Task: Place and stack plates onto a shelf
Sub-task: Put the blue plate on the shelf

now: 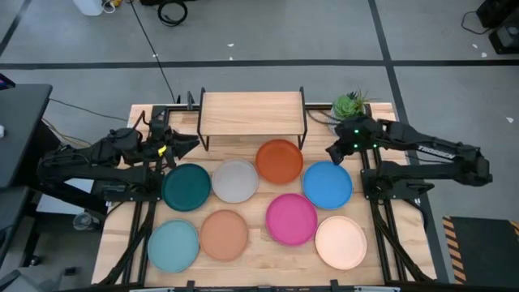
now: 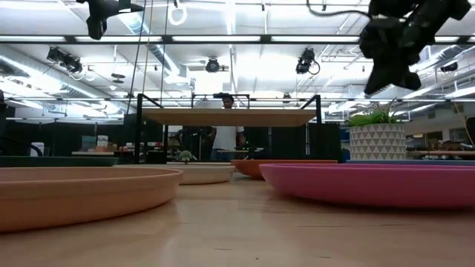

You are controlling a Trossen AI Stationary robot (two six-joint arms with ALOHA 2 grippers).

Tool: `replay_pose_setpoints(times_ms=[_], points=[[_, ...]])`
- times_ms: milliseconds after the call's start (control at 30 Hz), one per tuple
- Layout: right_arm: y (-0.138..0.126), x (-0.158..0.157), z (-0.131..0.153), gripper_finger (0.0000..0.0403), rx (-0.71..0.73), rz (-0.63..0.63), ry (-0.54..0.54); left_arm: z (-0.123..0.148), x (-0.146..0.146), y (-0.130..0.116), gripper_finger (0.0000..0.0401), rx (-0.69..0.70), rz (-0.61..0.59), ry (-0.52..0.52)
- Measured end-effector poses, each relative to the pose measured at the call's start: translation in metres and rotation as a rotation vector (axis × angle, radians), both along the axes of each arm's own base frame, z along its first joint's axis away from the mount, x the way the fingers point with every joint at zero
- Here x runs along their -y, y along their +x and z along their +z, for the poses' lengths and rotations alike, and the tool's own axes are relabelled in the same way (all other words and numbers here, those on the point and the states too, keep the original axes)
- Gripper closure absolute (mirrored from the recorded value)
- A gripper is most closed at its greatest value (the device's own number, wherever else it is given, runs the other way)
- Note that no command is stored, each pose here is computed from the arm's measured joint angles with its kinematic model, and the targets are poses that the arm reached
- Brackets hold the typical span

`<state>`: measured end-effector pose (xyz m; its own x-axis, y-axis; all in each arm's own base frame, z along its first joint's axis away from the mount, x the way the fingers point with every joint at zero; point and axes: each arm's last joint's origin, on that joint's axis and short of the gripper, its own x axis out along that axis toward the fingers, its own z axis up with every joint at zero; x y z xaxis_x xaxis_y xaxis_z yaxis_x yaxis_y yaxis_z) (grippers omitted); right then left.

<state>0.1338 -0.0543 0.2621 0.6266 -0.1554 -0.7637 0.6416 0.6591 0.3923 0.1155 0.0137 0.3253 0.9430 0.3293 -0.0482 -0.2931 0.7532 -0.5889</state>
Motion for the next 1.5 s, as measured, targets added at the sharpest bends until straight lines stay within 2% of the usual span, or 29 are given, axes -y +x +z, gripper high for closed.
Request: replay_pose_setpoints(times_ms=[167, 400, 500, 567, 667, 967, 1067, 1133, 1200, 1500], points=[[0.005, 0.002, -0.019, 0.0377, -0.176, 0.074, 0.011, 0.003, -0.001, -0.001, 0.0237, 0.015, 0.041, 0.047], [0.012, 0.011, -0.045, 0.0281, -0.356, 0.149, 0.008, 0.003, -0.003, -0.001, 0.0237, 0.015, 0.11, 0.046], [0.013, 0.019, -0.054, 0.0245, -0.395, 0.121, 0.059, 0.005, -0.004, -0.002, 0.0237, 0.041, 0.14, 0.031], [0.015, 0.026, -0.059, 0.0232, -0.388, 0.114, 0.136, 0.008, -0.004, -0.002, 0.0237, 0.067, 0.143, 0.035], [0.02, 0.033, -0.067, 0.0227, -0.383, 0.12, 0.207, 0.01, -0.004, -0.002, 0.0237, 0.087, 0.147, 0.054], [0.028, 0.043, -0.083, 0.0228, -0.446, 0.189, 0.186, 0.011, -0.005, -0.002, 0.0237, 0.088, 0.166, 0.062], [0.03, 0.039, -0.082, 0.0228, -0.416, 0.189, 0.235, 0.011, -0.005, -0.002, 0.0237, 0.09, 0.166, 0.059], [0.033, 0.03, -0.079, 0.0228, -0.384, 0.198, 0.27, 0.011, -0.005, -0.002, 0.0237, 0.092, 0.166, 0.055], [0.037, 0.019, -0.074, 0.0228, -0.369, 0.232, 0.261, 0.011, -0.005, -0.002, 0.0237, 0.091, 0.166, 0.056], [0.069, -0.049, -0.058, 0.0228, -0.262, 0.505, 0.068, 0.011, -0.006, -0.003, 0.0237, 0.067, 0.225, 0.1]])
